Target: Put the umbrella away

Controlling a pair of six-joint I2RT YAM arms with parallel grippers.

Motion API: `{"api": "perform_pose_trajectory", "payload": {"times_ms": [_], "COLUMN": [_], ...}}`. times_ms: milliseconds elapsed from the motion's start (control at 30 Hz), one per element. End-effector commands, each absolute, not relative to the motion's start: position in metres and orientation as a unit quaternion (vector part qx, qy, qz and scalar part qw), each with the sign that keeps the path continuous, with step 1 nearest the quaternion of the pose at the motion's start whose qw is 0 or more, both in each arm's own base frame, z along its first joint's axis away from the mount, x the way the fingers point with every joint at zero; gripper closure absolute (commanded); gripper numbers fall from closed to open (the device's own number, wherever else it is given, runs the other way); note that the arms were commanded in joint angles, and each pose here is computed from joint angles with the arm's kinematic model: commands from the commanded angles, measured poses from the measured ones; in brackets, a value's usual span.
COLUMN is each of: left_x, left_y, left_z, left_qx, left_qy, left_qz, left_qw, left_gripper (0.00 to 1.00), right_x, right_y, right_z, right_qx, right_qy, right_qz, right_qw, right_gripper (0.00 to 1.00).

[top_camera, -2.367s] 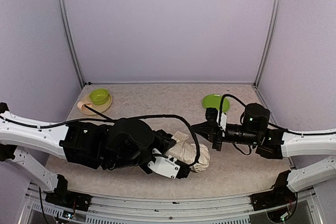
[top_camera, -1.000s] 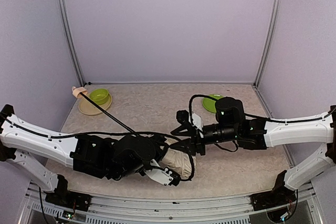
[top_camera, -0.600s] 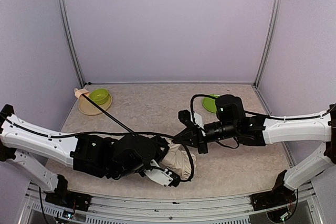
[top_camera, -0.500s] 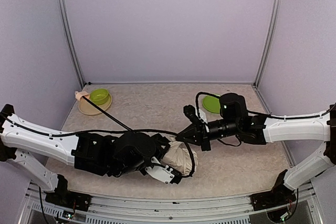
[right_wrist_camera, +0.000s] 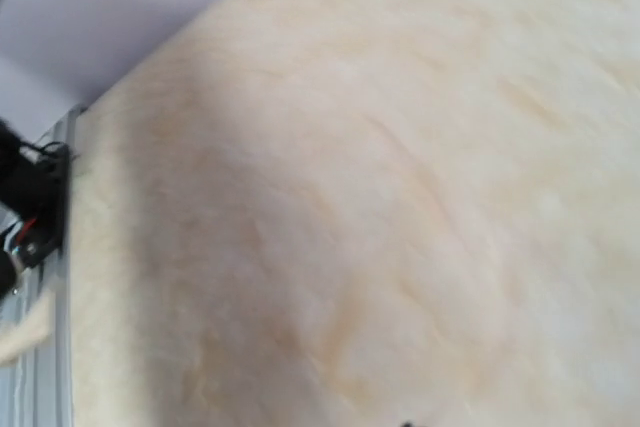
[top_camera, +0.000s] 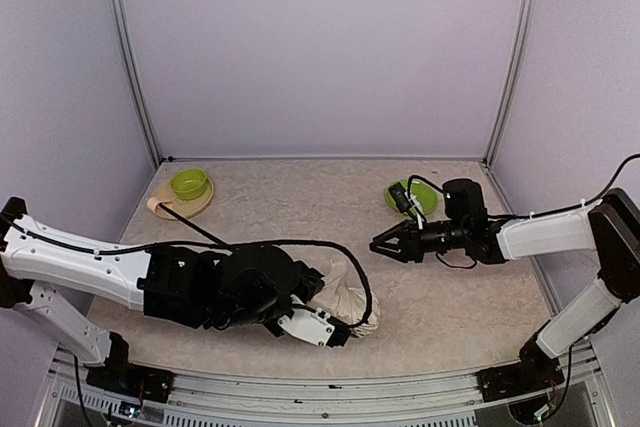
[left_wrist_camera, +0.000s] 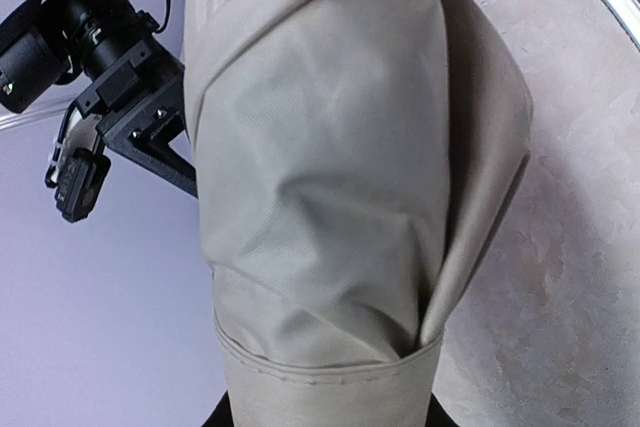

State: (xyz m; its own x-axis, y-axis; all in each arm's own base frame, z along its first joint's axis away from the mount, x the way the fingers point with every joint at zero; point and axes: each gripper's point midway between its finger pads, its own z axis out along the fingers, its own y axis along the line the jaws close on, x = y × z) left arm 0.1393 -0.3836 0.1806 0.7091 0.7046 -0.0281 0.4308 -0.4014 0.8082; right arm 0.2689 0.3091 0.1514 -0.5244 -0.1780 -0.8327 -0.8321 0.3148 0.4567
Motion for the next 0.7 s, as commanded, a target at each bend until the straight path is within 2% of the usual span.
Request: {"api": "perform_pose_trajectory", "payload": {"times_ms": [0, 167, 367, 500, 667], "left_x": [0.140, 0.145, 0.141, 0.130, 0.124], "left_y": [-0.397, -0.401, -0.395, -0.391, -0.393], "left_z": [0.213, 0.249, 0.300, 0.313, 0.318], "left_qx": [0.781, 0.729, 0.677, 0.666, 0.667], "left_qy": [0.422, 0.514, 0.530, 0.506, 0.489], "left_qz": [0.075, -0.081, -0.273, -0.337, -0.364], "left_qw": [0.454, 0.445, 0.432, 0.432, 0.430], "left_gripper": [1.00, 1.00, 1.00, 1.00, 1.00], "right_x": [0.267, 0.240, 0.185, 0.184, 0.174], "right_y": [0.298, 0.298, 0.292, 0.300, 0.325], "right_z": [0.145, 0.186, 0.237, 0.253, 0.255], "right_qx": [-0.330, -0.416, -0.556, -0.581, -0.606], "right_qy": [0.749, 0.658, 0.460, 0.428, 0.399], "right_qz": [0.463, 0.474, 0.445, 0.440, 0.448], "right_qw": [0.341, 0.411, 0.530, 0.535, 0.522], "right_gripper": [0.64, 0.62, 0.51, 0.48, 0.43]}}
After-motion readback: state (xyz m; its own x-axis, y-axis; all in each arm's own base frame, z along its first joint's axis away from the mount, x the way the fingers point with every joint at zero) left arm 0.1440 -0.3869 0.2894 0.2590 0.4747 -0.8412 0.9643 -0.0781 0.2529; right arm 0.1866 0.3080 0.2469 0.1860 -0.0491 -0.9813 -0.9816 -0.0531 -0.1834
